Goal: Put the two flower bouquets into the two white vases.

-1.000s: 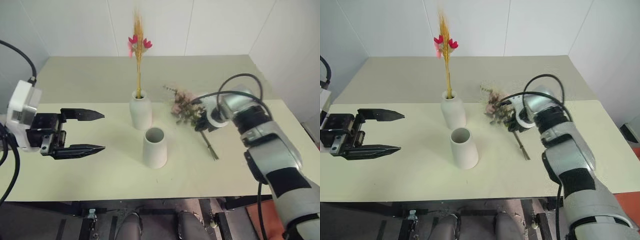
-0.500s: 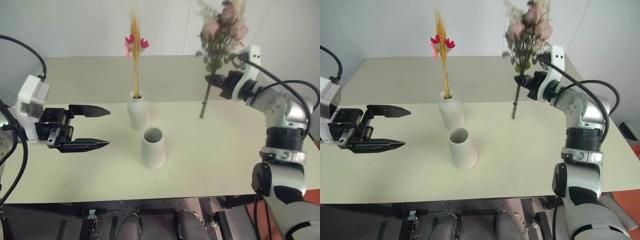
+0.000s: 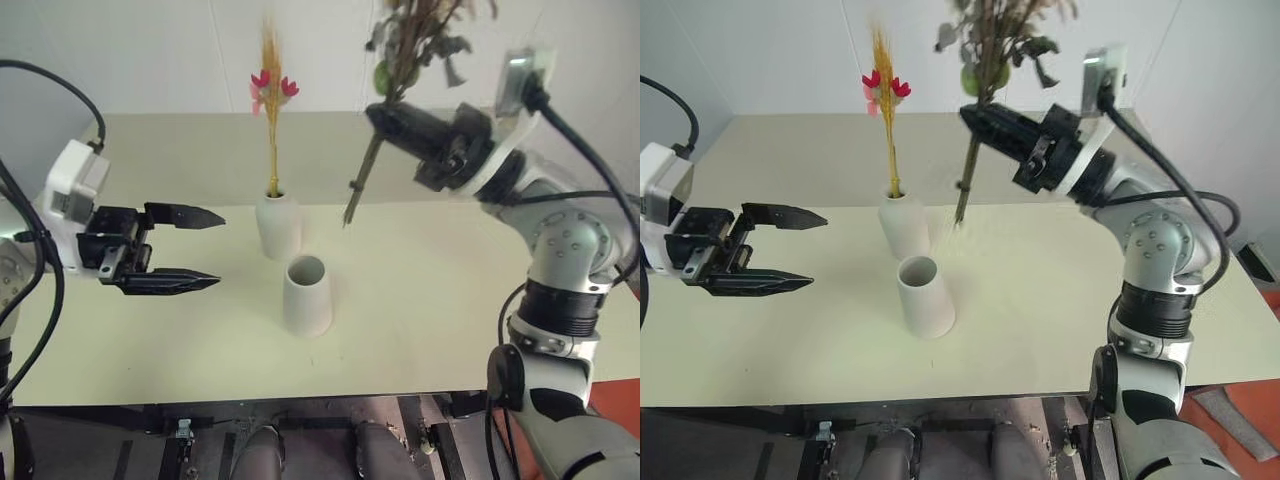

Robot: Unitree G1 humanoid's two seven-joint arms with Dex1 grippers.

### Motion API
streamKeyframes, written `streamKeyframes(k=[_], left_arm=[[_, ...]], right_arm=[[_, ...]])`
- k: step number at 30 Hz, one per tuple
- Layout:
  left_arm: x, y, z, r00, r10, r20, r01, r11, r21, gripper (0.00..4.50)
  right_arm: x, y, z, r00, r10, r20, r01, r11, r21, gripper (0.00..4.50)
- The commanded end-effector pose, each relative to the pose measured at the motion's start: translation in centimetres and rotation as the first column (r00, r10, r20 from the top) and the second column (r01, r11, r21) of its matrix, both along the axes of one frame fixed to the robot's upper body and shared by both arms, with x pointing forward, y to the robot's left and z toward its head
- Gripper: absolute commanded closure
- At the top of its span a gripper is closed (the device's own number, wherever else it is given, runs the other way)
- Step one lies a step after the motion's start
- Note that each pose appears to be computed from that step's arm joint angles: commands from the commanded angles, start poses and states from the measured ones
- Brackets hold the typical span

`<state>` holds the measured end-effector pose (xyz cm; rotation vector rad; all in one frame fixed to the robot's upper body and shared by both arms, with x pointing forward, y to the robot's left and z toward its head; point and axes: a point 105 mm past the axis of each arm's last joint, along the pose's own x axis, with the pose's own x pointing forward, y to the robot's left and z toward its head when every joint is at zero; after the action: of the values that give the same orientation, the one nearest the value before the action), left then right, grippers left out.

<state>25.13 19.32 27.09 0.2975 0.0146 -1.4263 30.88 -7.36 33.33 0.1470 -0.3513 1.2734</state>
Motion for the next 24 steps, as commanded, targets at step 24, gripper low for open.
streamKeyframes(k=[24], left_arm=[[-1.3, 0.1, 2.1, 0.999, -0.033, 0.004, 0.034, 0.996, -0.080, 0.00]], right_arm=[[-1.7, 4.0, -2.9, 0.974, 0.226, -0.001, -0.225, 0.973, -0.050, 4.28]])
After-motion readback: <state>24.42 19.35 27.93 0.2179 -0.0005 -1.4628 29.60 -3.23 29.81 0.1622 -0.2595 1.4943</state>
